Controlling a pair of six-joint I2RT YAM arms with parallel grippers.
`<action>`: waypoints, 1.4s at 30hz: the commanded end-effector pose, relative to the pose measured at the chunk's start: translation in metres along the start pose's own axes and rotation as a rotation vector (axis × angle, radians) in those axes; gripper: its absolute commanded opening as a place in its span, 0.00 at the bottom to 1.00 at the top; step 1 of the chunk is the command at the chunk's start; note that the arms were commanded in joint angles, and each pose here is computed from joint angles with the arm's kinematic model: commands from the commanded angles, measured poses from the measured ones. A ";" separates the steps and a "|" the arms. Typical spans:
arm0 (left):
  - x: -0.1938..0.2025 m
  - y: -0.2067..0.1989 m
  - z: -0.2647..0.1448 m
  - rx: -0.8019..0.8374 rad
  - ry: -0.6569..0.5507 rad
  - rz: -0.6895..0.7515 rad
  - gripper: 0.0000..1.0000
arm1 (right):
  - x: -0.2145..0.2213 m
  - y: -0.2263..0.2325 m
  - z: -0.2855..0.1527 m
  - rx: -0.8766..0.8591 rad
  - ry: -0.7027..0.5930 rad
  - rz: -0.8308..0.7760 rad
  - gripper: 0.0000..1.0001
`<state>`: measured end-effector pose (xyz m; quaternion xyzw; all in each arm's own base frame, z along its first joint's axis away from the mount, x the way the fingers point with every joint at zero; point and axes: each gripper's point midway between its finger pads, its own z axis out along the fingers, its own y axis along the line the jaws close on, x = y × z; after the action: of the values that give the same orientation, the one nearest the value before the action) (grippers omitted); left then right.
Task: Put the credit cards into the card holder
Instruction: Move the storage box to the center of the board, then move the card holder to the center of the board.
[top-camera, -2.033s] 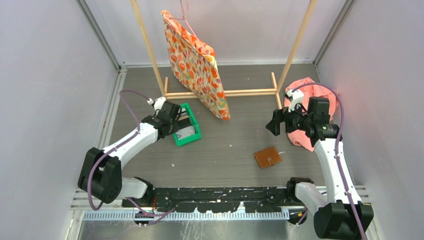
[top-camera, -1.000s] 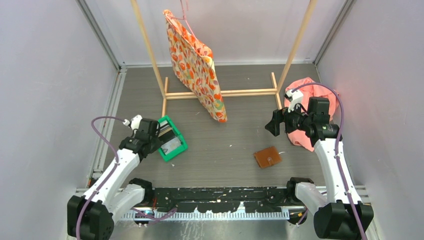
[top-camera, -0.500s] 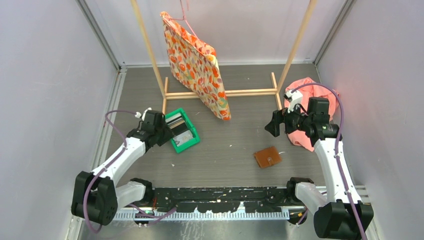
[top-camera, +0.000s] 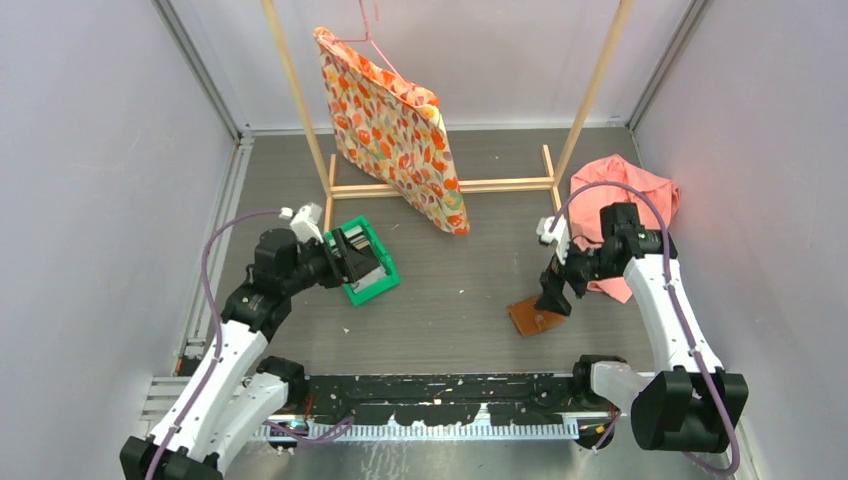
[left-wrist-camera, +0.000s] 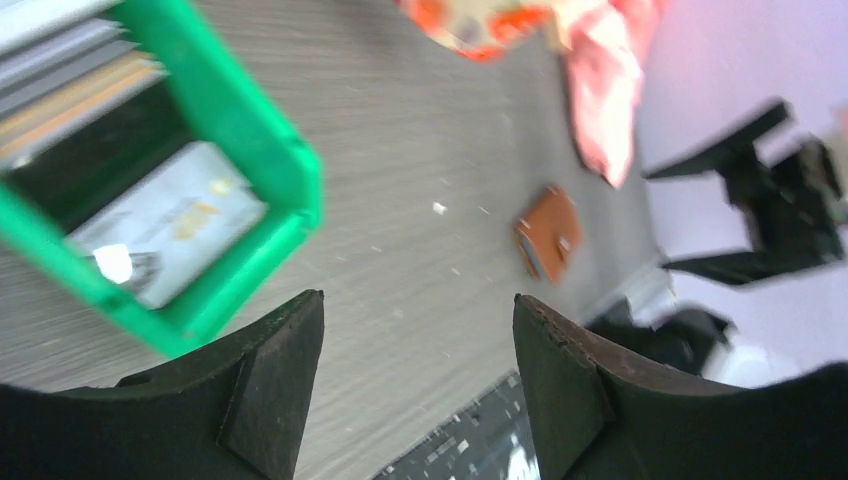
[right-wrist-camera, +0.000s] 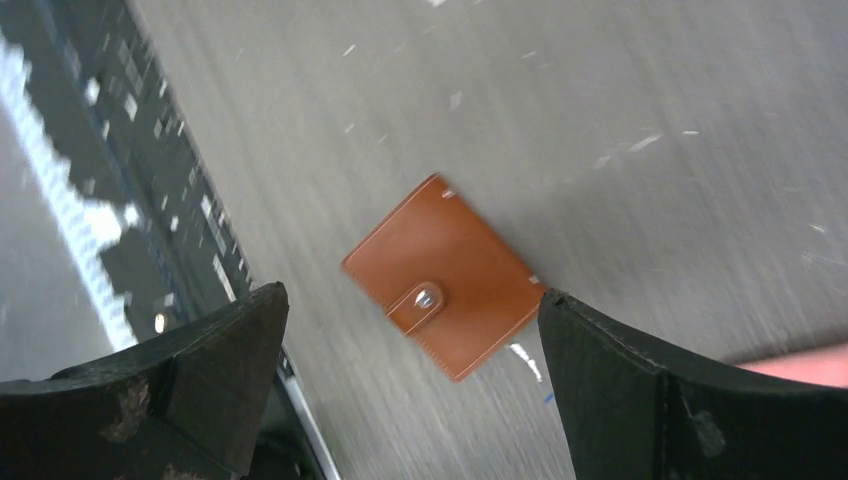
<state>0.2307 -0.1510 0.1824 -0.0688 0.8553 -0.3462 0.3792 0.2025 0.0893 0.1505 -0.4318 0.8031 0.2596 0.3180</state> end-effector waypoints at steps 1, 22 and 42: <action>0.041 -0.062 -0.004 0.377 0.155 0.095 0.70 | 0.033 0.039 -0.007 -0.243 0.098 -0.356 0.97; 0.169 -0.171 0.142 0.482 0.154 0.483 0.72 | 0.094 -0.056 0.022 0.139 0.452 0.449 0.66; 0.117 -0.128 0.040 0.487 -0.066 0.499 0.72 | 0.069 -0.018 0.091 -0.141 0.616 0.297 0.03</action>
<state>0.1570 -0.3362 0.1723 0.2348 0.7301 -0.4528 0.4548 0.2066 0.0748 0.0268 -0.3219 0.9217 0.2145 -0.0280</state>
